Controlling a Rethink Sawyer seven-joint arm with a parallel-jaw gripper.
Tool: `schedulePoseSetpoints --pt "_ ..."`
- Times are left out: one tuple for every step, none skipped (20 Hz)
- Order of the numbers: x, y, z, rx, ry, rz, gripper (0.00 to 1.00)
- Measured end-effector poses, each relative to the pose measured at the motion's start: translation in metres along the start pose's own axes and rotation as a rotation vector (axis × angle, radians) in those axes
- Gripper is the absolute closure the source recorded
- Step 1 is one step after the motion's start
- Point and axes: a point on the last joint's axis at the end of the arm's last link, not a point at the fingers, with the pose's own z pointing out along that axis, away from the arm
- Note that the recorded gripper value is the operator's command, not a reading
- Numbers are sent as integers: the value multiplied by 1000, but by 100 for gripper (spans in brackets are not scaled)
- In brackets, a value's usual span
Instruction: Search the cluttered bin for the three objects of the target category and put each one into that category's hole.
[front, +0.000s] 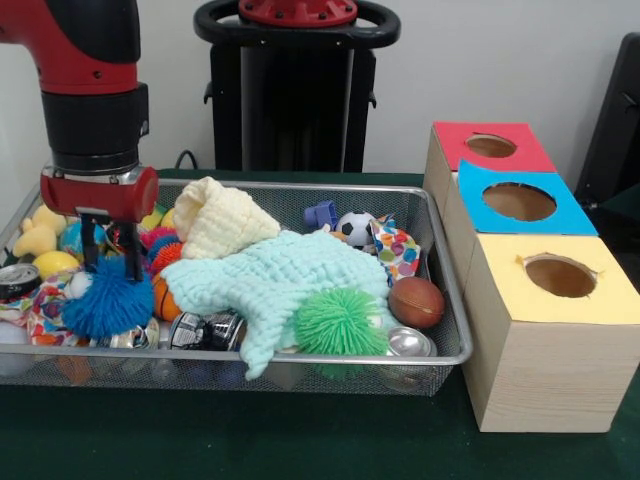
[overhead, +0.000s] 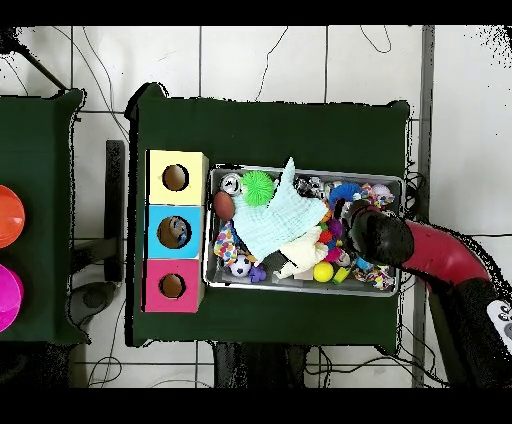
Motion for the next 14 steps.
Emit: schedulePoseSetpoints --pt "0 0 0 0 0 0 100" --pt "0 0 0 0 -1 0 100" --pt "-1 0 0 0 -1 0 100" --pt "-1 0 0 -1 -3 0 100" --pt "-2 1 0 -3 -5 0 100" --pt "-3 1 0 -3 -6 0 100" --pt "-5 1 -1 -5 -9 0 100" --pt "-7 2 -1 -6 -13 0 100" --pt "-8 3 -1 -8 -15 -1 100" --pt "-8 3 -1 -9 -15 -1 100" --pt "-8 3 -1 -9 -16 -2 100" --pt "-8 4 -1 -10 -16 -2 100" --pt "-8 4 -1 -10 -16 -2 100" --pt "-9 4 -1 -11 -17 -2 100"
